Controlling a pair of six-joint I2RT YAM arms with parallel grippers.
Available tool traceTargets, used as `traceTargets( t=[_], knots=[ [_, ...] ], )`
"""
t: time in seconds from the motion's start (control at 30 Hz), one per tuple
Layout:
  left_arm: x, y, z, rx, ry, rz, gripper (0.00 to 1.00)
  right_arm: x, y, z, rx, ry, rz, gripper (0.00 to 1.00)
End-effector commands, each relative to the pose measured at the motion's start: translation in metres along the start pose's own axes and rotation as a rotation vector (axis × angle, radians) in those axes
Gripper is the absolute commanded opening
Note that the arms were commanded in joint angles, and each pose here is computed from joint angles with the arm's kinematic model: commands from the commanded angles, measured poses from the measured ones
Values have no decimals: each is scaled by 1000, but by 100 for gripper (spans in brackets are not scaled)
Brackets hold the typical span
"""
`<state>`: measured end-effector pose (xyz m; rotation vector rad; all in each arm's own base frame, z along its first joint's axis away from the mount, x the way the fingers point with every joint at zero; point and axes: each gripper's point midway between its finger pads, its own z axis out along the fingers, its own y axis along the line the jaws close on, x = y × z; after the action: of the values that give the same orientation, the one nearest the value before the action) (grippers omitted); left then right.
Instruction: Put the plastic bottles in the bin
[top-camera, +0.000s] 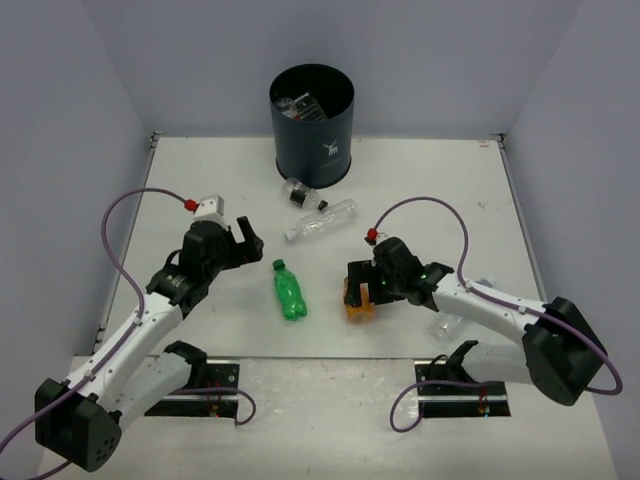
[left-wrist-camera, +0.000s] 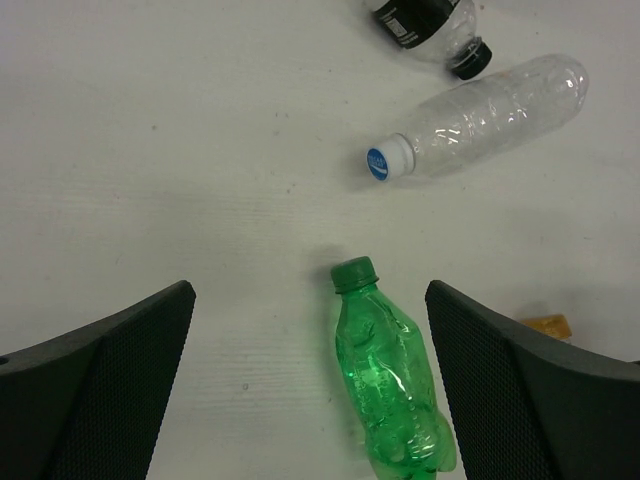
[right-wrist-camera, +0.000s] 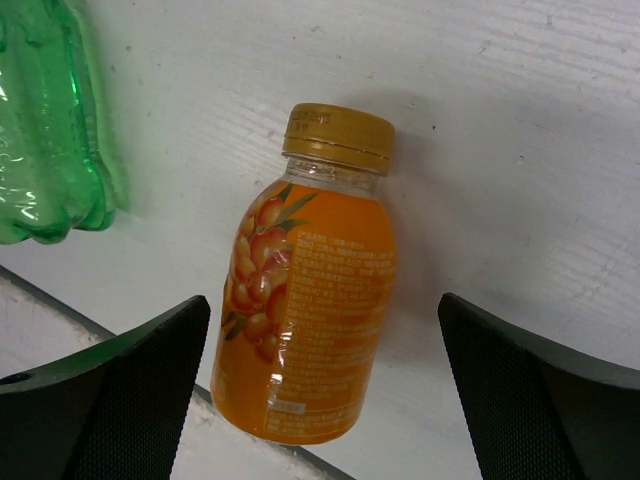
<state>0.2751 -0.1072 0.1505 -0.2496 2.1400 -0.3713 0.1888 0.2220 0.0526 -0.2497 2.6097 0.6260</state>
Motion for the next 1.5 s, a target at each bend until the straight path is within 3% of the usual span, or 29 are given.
traceTargets(
  t=[0.0,0.13,0.23,0.37,0.47,0.8,0.97,1.17,1.47],
  knots=[
    [-8,-11,0,49,-22,-34,100,-1,0,9,10,-10,26,96],
    [-7,-5,5,13,-13,-14,100,1,-10,15,68,-2,19,87],
    [-3,-3,9,0,3,-7,100,2,-6,16,53,6,12,66],
    [-4,-3,9,0,1,-5,100,-10,7,7,4,-35,-9,31],
    [-7,-5,8,9,-8,-5,100,-31,17,-9,-18,-108,-40,20],
    [-4,-9,7,27,12,-13,100,-184,84,-80,-57,-541,-248,18],
    [6,-10,8,40,42,-30,100,-288,125,-131,-73,-772,-315,17],
    [8,-9,9,32,51,-41,100,-391,138,-152,-92,-926,-314,15],
    [8,-11,15,26,71,-31,100,-514,125,-133,-27,-1231,-290,17]
  ],
)
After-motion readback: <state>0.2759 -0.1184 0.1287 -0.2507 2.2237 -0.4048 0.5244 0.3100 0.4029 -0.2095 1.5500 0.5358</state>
